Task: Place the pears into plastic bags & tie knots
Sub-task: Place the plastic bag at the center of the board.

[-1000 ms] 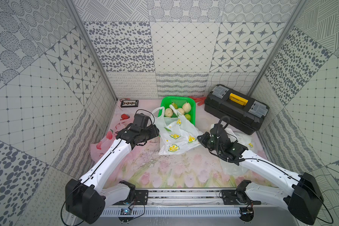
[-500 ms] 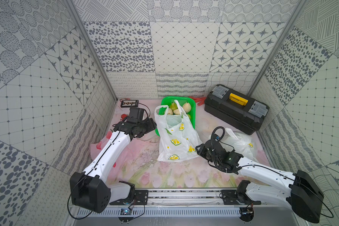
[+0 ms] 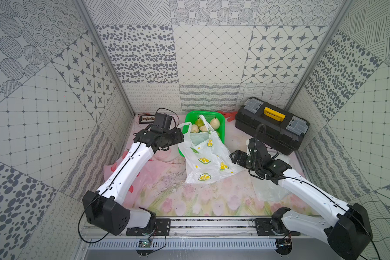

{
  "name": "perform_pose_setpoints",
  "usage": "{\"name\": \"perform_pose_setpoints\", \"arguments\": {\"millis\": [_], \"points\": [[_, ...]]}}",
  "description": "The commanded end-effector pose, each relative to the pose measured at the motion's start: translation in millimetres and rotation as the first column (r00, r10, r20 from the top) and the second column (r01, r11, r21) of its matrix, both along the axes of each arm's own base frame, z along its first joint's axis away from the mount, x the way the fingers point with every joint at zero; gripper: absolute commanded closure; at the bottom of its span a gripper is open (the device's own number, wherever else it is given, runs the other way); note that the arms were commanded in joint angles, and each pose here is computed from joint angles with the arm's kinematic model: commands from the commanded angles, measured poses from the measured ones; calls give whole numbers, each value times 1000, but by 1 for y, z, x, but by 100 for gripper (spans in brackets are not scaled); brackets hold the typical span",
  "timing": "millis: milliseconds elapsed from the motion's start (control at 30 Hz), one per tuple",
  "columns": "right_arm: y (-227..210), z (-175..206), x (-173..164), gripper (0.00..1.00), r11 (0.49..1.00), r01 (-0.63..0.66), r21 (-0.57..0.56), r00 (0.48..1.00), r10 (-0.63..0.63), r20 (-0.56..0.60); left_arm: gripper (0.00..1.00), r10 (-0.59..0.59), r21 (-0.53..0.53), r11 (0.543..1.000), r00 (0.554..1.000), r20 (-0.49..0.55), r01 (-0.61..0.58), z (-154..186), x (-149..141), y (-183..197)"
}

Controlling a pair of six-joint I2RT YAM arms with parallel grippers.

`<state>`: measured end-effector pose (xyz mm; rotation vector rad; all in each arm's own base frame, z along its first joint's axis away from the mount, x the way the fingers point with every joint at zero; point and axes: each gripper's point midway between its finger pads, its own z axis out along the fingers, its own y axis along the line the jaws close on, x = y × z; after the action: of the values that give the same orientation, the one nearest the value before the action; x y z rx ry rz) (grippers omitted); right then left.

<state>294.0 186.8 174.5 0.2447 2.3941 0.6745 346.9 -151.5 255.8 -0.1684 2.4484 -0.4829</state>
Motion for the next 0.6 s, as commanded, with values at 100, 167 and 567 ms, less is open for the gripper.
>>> {"name": "perform_pose_setpoints", "arguments": {"millis": [100,167,567], "points": [[33,-23,-1,35,985,-168,-46,984,165,-70,34,-239,-82,968,971,5,238,-14,-16,-80],[46,-38,-16,43,977,-205,-54,975,199,-101,35,-251,-82,965,968,-23,248,-26,-20,-85],[77,-106,-87,56,946,-313,-87,932,288,-219,33,-281,98,955,960,-4,280,-25,7,-60]]}}
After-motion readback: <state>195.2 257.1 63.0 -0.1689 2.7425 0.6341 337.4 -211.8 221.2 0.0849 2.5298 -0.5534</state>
